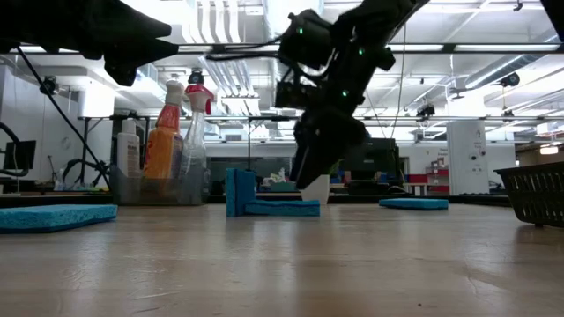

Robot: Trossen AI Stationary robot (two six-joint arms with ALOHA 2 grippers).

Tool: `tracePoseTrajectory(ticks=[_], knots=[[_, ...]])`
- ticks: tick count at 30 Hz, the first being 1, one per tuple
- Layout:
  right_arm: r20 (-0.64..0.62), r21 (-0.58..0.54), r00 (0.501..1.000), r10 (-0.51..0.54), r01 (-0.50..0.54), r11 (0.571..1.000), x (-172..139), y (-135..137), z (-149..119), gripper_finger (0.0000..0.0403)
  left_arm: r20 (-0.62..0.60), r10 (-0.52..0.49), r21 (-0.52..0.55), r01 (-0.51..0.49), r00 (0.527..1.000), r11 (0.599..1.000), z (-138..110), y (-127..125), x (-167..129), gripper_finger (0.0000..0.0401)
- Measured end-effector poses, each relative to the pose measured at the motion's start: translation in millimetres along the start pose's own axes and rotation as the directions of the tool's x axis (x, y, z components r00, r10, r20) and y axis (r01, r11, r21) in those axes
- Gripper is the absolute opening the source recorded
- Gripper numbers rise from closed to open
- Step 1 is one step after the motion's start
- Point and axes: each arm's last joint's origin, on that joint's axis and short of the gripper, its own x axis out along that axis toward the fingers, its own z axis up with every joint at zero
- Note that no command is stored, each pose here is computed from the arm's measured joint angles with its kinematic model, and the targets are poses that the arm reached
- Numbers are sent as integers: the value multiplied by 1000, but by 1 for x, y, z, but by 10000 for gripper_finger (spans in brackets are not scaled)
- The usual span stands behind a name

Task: Pick & Place Kitchen Items
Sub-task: Put the blue sponge into the black bin

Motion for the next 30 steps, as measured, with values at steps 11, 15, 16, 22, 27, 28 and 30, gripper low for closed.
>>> tracePoseTrajectory(ticks=[11,15,16,22,27,28,30], knots=[[4,112,991,134,-133,985,5,-35,-16,354,-1,0,0,0,1000,1000,0,0,0,180],[4,143,989,146,-145,979,6,-42,-20,354,-1,0,0,0,1000,1000,0,0,0,180],[5,147,990,144,-143,979,6,-44,-20,354,-1,0,0,0,1000,1000,0,0,0,180],[-32,161,988,153,-146,976,21,-45,-26,354,-1,0,1,0,1000,1000,0,0,0,180],[-72,188,985,160,-144,972,38,-43,-31,354,-2,1,-7,-1,1000,1000,0,0,0,180],[-75,192,984,160,-143,971,39,-43,-32,354,-2,1,-7,-1,1000,1000,0,0,0,180],[-76,200,985,157,-140,970,39,-43,-32,352,-3,1,-6,-1,1000,1000,0,0,0,180]])
